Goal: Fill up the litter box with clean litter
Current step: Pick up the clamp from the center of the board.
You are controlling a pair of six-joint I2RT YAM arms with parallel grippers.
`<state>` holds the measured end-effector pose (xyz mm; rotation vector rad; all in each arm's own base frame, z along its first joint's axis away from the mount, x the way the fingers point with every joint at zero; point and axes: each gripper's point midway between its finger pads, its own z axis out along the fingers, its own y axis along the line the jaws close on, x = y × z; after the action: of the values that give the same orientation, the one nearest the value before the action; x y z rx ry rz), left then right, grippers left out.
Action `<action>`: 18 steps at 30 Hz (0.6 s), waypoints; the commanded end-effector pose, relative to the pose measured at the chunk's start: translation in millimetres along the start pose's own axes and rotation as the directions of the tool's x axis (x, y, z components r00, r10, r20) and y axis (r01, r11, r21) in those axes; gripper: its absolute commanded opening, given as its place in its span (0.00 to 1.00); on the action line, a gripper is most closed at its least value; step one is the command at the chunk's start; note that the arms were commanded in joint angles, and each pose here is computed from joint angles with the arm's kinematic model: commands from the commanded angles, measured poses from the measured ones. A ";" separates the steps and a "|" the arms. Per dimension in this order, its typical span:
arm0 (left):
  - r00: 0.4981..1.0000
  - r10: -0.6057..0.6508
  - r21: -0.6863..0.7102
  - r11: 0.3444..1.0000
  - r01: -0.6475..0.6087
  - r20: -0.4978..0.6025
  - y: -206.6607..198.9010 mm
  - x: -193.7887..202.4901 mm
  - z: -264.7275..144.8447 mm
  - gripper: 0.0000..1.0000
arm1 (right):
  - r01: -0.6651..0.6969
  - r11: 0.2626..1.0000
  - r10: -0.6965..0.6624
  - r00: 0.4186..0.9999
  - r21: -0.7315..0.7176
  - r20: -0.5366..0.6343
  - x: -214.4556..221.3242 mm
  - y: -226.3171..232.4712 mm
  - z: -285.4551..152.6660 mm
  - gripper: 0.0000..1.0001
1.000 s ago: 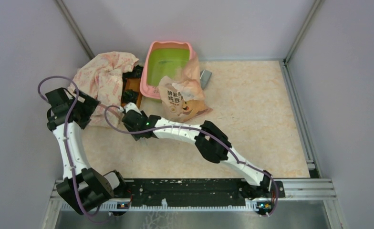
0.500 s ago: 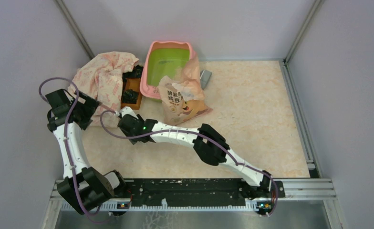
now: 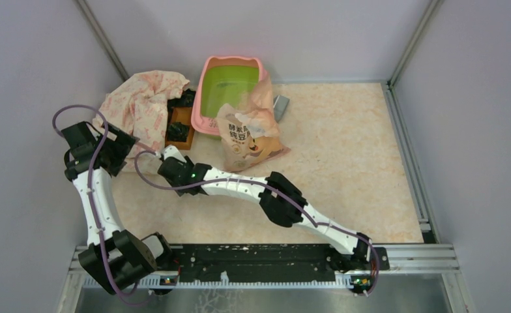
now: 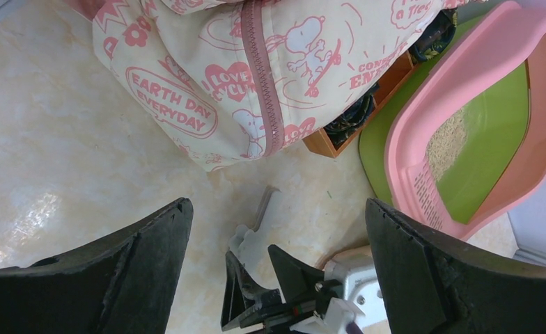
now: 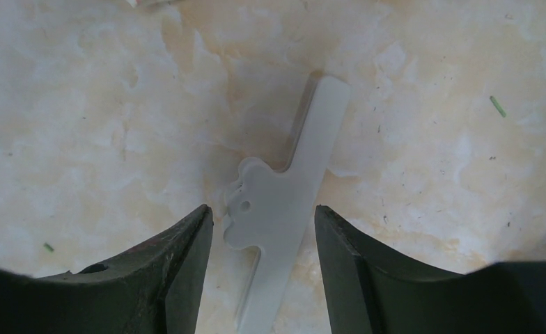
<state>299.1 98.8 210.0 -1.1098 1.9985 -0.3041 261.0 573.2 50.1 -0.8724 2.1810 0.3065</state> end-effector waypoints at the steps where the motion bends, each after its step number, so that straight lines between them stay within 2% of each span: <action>1: 0.999 0.022 0.030 0.999 -0.023 0.029 -4.8 -6.7 -4.7 0.99 | -0.026 0.999 0.026 0.999 0.018 0.034 -9.4 1.6 3.8 0.55; 15: 0.999 0.029 0.057 0.998 -0.030 0.026 -7.9 -4.4 -4.0 0.99 | -0.101 0.995 0.101 0.994 -0.006 0.046 -12.4 -18.5 0.0 0.32; 18: 0.999 0.030 0.065 0.997 -0.031 0.022 -8.4 -2.7 -3.9 0.98 | -0.132 0.991 0.133 0.990 -0.033 0.055 -18.2 -25.0 -4.8 0.20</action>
<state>301.1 95.4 210.8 -1.0810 2.0009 -0.3272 267.7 568.2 42.0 -0.8055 2.1908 0.3400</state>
